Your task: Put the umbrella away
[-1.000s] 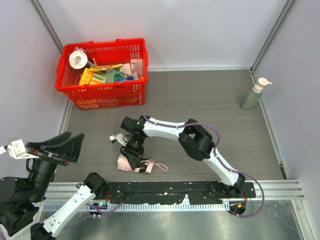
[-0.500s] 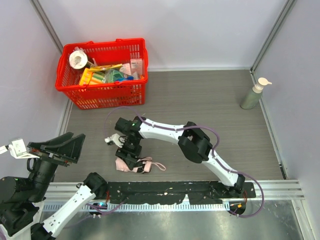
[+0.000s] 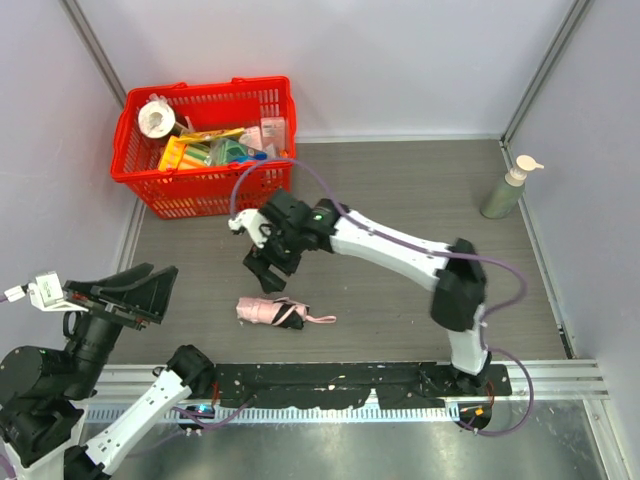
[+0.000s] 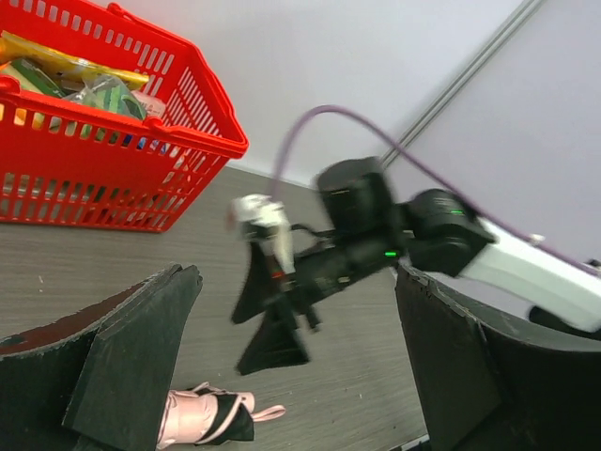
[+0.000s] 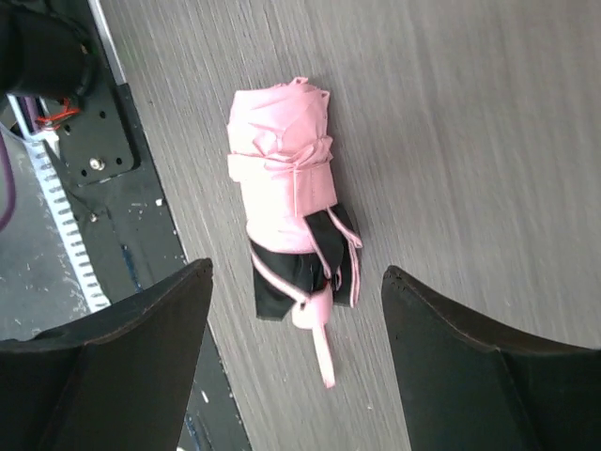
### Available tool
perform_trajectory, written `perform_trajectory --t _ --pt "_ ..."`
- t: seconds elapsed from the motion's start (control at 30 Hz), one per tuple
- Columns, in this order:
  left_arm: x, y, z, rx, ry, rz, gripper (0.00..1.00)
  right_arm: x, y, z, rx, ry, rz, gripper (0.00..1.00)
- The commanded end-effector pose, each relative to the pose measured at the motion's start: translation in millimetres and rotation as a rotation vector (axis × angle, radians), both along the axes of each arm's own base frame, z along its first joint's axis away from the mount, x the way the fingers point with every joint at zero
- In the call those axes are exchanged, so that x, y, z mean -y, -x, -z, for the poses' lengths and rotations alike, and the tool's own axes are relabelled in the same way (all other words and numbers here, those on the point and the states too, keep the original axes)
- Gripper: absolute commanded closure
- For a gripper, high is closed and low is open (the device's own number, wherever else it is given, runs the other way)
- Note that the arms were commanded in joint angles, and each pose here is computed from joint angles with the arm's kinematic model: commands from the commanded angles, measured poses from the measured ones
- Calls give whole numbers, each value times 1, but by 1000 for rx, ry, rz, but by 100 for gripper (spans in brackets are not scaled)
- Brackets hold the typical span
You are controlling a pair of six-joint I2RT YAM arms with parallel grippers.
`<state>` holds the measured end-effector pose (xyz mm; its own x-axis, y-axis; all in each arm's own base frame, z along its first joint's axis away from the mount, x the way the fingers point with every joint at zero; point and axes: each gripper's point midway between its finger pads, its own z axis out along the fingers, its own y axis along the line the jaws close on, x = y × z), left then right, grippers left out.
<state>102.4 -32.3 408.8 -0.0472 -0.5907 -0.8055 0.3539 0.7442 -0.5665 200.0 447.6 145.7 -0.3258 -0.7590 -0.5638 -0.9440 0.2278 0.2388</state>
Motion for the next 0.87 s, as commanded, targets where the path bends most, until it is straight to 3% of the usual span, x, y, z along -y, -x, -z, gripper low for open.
perform_trajectory --t 0.0,0.23,0.47,0.6,0.83 --pt "5 -3 -9 26 11 13 7 27 -7 -110 210 -263 214 23" --pt "15 -7 -18 95 24 43 7 181 -34 -155 491 -370 885 20" --pt "19 -12 -33 161 25 39 5 318 -9 -231 627 -559 1249 17" --pt "18 -11 -48 216 24 31 4 377 17 -278 677 -755 1296 17" --pt "8 -12 -60 237 33 -17 4 404 39 -315 735 -967 1224 16"
